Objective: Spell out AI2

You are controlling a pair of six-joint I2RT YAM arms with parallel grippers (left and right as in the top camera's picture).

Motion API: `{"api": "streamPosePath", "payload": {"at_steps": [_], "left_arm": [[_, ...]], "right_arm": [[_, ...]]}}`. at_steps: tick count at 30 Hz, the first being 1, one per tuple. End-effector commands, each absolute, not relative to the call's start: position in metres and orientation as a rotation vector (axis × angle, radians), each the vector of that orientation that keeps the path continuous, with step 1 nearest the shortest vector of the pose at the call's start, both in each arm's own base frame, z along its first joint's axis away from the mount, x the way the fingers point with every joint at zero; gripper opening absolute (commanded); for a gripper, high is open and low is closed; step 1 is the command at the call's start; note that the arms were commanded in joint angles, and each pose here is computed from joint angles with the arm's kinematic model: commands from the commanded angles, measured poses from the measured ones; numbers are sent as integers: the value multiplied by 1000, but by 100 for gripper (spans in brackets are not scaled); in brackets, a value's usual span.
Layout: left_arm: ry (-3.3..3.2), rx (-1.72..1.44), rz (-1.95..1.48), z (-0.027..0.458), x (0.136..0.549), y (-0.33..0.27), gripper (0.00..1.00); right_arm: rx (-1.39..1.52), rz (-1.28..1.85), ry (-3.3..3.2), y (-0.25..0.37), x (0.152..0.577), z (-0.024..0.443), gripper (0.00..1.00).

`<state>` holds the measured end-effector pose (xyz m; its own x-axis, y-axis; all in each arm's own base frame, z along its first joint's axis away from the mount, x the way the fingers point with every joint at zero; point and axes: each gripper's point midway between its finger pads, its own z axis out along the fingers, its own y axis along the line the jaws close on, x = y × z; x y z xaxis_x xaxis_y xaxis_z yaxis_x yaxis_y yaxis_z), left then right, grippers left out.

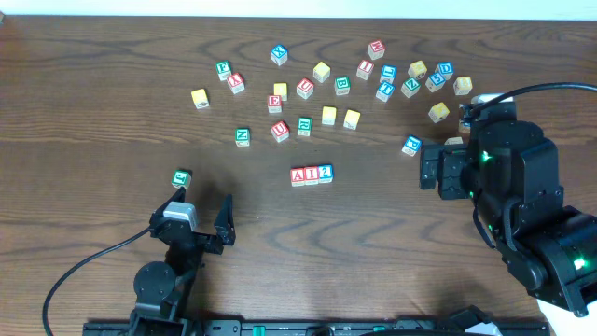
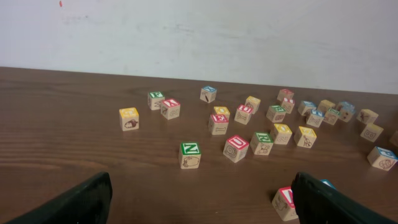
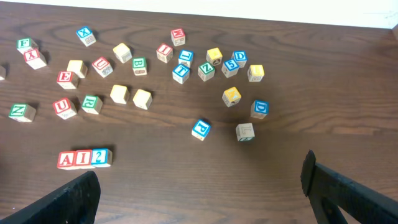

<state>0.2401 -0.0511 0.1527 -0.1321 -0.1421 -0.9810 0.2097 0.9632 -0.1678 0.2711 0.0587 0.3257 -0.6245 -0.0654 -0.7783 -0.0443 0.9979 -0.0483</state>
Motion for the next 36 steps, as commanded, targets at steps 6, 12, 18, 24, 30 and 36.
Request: {"api": "streamPosePath", "payload": {"at_steps": [6,12,18,24,30,36], "left_arm": [[1724,73,-297,139,238,-53,91],[1724,73,-297,139,238,-53,90],[1724,73,-297,139,238,-53,90],[1724,73,-297,139,238,-53,90],[1724,73,-297,139,238,-53,91],[1724,73,-297,139,238,-53,90]], "right_arm": [[-77,-42,2231,57,272,331,99],[-66,-18,2183,58,274,339,99],[-195,54,1934,76,285,335,99],[-187,118,1759,74,266,287,99],[-204,102,1700,69,255,249,99],[-188,66,1682,57,252,215,99]]}}
